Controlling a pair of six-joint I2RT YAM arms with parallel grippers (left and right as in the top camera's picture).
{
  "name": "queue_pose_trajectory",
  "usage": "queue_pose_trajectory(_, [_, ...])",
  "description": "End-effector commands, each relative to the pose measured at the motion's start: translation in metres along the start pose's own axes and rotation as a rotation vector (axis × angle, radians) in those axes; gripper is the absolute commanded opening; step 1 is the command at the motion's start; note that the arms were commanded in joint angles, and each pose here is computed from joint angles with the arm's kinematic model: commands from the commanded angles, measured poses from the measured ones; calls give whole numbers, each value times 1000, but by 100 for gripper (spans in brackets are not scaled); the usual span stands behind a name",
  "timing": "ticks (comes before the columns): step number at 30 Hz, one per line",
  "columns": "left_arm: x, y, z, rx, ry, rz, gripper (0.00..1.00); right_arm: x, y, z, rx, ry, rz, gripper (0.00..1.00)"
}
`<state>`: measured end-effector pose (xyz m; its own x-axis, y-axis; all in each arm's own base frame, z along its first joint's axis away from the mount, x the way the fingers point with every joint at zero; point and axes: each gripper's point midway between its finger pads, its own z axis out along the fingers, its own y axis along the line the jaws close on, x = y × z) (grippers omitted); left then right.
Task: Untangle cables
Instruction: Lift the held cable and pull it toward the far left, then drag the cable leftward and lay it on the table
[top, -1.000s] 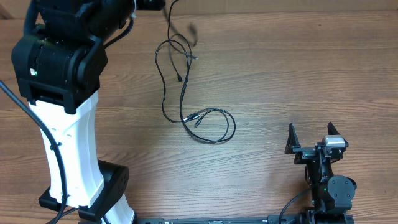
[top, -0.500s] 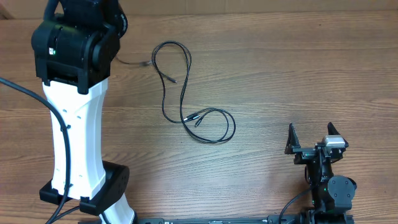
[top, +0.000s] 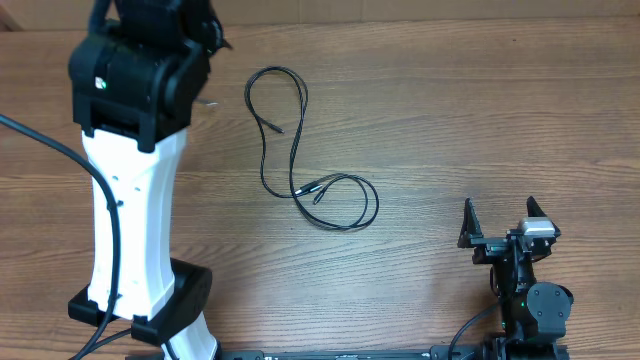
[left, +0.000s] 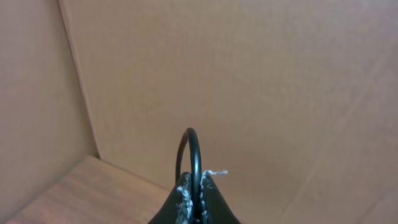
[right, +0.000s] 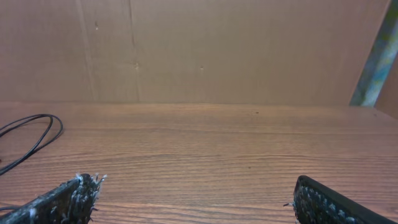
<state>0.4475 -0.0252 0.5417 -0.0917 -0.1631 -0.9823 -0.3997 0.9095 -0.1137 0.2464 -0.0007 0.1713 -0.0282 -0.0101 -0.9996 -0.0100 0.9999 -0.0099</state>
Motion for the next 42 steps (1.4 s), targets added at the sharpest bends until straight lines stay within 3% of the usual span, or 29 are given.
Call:
queue_pose_trajectory(1, [7, -6, 28, 70, 21, -49, 4, 2, 0, 0, -1, -5, 5, 100])
queue_pose_trajectory(7, [16, 23, 77, 74, 63, -289, 5, 2, 0, 0, -1, -5, 5, 100])
queue_pose_trajectory(12, [32, 48, 120, 78, 103, -298, 5, 2, 0, 0, -1, -5, 5, 100])
queue_pose_trajectory(17, [79, 77, 182, 66, 197, -306, 4, 2, 0, 0, -1, -5, 5, 100])
queue_pose_trajectory(20, [101, 107, 211, -31, 203, -267, 5, 2, 0, 0, -1, -5, 5, 100])
queue_pose_trajectory(26, [124, 194, 247, -321, 185, 12, 5, 2, 0, 0, -1, -5, 5, 100])
queue_pose_trajectory(31, [133, 270, 246, -507, 212, 27, 5, 2, 0, 0, -1, -5, 5, 100])
queue_pose_trajectory(32, [138, 279, 247, -500, 231, 21, 19, 2, 0, 0, -1, -5, 5, 100])
queue_pose_trajectory(34, [151, 284, 253, -420, 287, -3, 63, 2, 0, 0, -1, -5, 5, 100])
queue_pose_trajectory(36, [166, 282, 258, -307, 345, -38, 100, 2, 0, 0, -1, -5, 5, 100])
queue_pose_trajectory(39, [191, 278, 262, -202, 433, -80, 100, 2, 0, 0, -1, -5, 5, 100])
queue_pose_trajectory(42, [216, 282, 258, -210, 518, -118, 100, 2, 0, 0, -1, -5, 5, 100])
